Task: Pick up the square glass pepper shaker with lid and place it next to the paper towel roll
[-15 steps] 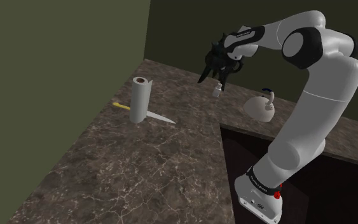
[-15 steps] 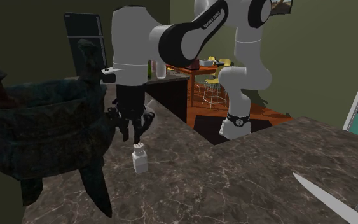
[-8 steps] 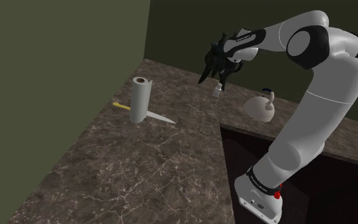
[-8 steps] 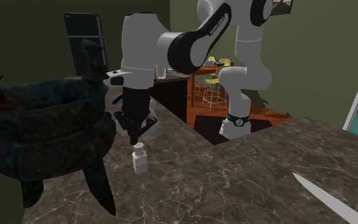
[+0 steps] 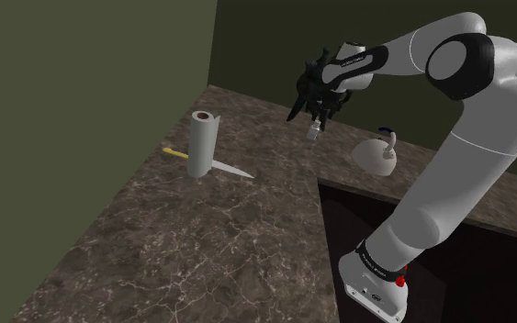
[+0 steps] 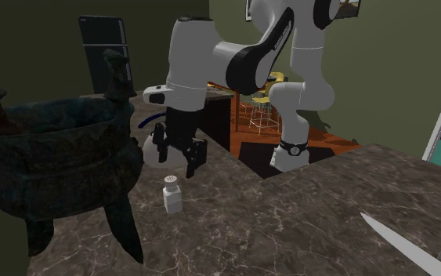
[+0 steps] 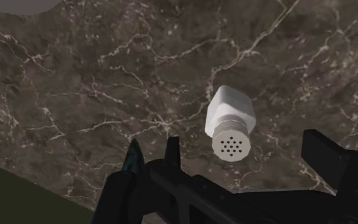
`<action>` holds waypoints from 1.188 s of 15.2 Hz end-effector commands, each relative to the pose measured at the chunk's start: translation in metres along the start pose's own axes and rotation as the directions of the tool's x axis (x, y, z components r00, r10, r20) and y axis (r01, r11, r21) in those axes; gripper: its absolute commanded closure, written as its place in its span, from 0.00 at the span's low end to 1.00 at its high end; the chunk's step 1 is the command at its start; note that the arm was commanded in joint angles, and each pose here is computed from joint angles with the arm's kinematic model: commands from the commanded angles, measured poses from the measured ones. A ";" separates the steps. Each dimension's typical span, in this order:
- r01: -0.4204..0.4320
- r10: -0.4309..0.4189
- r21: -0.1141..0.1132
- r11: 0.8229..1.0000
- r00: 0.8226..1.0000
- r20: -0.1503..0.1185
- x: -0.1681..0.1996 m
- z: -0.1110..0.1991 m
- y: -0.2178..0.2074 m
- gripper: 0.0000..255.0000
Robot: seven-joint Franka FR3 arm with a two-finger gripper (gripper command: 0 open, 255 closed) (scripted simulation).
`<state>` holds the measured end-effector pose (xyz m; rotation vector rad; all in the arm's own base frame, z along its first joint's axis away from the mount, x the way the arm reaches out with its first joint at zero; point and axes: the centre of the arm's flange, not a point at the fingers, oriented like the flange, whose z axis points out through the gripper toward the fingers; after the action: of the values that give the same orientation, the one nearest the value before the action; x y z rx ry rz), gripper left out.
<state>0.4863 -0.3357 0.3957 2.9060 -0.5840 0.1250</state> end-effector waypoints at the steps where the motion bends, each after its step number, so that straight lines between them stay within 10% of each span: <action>1: -0.013 0.013 -0.003 1.000 1.000 0.001 -0.002 0.010 -0.001 0.00; 12: -0.013 0.013 -0.003 1.000 1.000 0.001 -0.002 0.029 -0.001 0.00; 13: -0.013 0.013 -0.003 1.000 1.000 0.001 -0.002 0.029 -0.001 1.00; 18: -0.013 0.013 -0.003 1.000 1.000 0.001 -0.002 0.029 -0.001 1.00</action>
<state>0.4868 -0.3394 0.3674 2.8994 -0.6024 0.1260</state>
